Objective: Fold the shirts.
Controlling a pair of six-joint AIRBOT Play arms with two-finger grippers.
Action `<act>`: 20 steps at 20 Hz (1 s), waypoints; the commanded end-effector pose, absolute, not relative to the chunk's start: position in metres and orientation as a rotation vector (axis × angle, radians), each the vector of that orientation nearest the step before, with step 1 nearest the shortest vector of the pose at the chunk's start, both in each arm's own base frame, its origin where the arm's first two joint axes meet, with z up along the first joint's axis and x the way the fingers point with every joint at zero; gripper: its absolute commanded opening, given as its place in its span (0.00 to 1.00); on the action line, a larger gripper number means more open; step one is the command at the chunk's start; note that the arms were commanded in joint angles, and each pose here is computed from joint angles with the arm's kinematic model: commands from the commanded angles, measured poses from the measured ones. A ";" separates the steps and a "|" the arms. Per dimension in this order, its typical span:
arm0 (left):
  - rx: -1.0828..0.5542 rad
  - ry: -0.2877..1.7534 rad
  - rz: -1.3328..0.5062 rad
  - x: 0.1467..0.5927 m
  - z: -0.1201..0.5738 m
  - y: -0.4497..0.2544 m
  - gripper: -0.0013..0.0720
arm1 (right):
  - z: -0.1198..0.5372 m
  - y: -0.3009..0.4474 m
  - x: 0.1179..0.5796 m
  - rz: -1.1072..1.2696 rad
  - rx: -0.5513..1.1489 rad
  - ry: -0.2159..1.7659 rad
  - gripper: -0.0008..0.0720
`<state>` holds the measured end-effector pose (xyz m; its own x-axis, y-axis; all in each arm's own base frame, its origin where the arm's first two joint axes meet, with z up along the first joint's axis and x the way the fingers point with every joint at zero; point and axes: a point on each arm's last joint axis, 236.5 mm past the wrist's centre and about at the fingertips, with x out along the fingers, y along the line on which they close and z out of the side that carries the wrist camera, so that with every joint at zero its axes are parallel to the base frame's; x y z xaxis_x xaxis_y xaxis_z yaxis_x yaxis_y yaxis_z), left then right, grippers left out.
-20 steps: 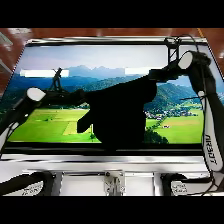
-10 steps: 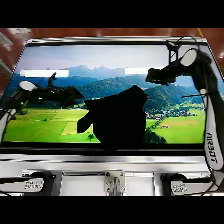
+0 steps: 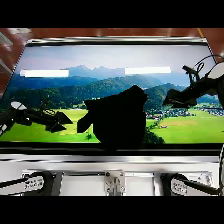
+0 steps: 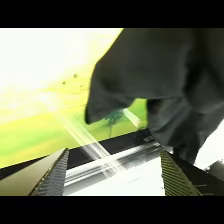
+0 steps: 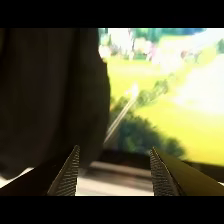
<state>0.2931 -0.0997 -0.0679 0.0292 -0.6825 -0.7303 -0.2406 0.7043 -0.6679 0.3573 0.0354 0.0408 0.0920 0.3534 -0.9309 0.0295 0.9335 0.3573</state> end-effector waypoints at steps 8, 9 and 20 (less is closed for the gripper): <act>-0.865 1.521 -0.380 0.298 -0.128 -0.151 0.92 | 0.023 0.089 0.361 0.351 0.434 1.417 0.78; -0.875 1.501 -0.368 0.303 -0.128 -0.152 0.91 | 0.023 0.089 0.359 0.353 0.435 1.423 0.78; -0.843 1.455 -0.396 0.310 -0.123 -0.152 0.07 | -0.045 0.081 0.264 0.349 0.396 1.766 0.78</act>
<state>0.3091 -0.1489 -0.1295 0.1164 -0.6894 -0.7150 -0.2846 0.6665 -0.6890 0.3022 0.0788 -0.0182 -0.0935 0.4393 -0.8935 0.0425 0.8983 0.4373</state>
